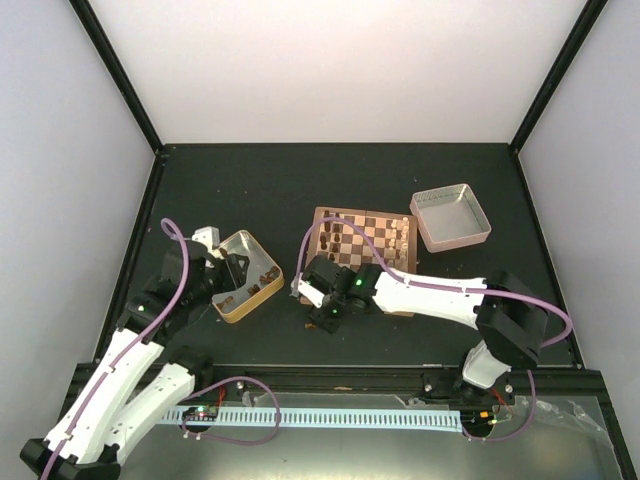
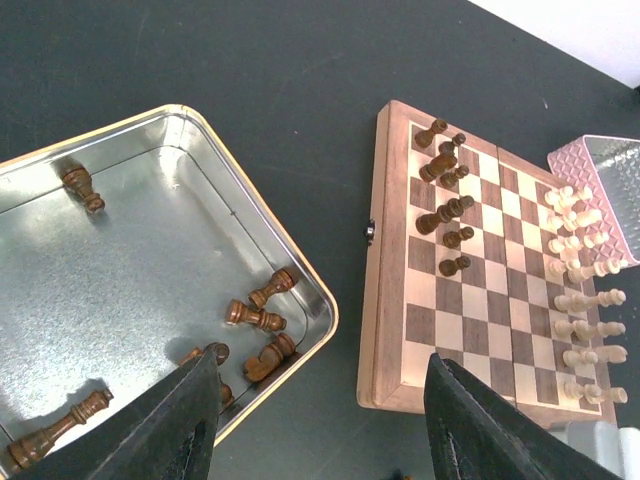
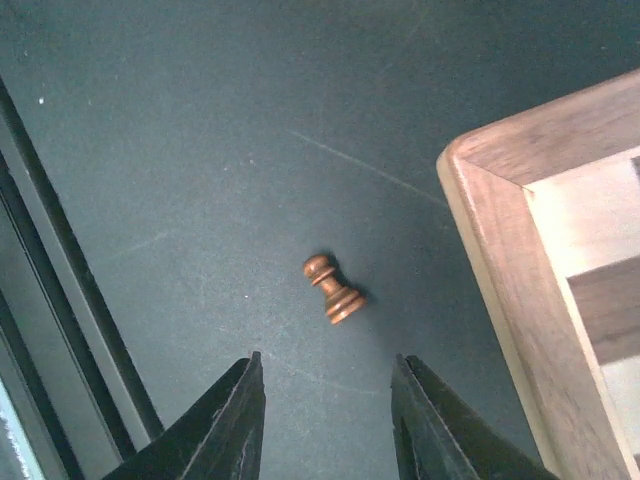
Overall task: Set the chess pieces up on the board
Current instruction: Pick up the chess piece at the center of the board.
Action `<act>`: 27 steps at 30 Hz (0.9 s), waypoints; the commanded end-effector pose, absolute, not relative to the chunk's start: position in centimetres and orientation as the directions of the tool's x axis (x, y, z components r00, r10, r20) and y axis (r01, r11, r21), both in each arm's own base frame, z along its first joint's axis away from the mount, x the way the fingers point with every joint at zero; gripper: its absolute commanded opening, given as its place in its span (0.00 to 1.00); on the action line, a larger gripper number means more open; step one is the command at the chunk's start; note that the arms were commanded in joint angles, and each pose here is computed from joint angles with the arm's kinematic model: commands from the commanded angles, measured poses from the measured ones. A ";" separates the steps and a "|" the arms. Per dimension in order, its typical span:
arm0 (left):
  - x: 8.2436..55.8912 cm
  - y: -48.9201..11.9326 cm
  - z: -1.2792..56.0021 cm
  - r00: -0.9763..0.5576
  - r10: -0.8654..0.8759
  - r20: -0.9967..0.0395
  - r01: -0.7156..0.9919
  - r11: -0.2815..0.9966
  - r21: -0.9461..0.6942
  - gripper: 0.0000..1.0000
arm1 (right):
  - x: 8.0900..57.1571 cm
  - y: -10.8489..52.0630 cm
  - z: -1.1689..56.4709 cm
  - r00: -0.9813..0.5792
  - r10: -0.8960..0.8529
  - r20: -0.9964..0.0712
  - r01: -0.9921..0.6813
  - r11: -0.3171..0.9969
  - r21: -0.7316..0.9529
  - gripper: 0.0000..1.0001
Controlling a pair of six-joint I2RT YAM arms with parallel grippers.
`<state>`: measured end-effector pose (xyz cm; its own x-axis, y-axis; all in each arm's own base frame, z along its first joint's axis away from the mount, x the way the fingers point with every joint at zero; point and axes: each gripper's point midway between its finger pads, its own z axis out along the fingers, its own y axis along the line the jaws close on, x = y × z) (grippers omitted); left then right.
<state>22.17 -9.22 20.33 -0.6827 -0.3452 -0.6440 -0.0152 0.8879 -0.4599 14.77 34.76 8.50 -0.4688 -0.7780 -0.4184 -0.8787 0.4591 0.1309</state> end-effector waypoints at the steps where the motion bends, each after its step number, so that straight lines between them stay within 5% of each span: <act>1: 22.1 -9.0 21.4 -0.680 -0.340 -0.649 -0.014 0.892 -0.452 0.58 | 14.2 36.3 7.5 -0.305 -0.815 -0.493 -0.951 0.291 0.107 0.36; 14: 23.5 -9.5 20.2 -0.670 -0.370 -0.643 -0.028 0.879 -0.477 0.62 | 14.7 37.7 4.0 -0.042 -0.807 -0.589 -0.996 0.083 -0.042 0.34; 27: 24.7 -8.7 19.8 -0.677 -0.324 -0.661 -0.039 0.913 -0.407 0.64 | 12.5 35.7 0.1 0.043 -0.889 -0.455 -0.998 -0.061 0.026 0.17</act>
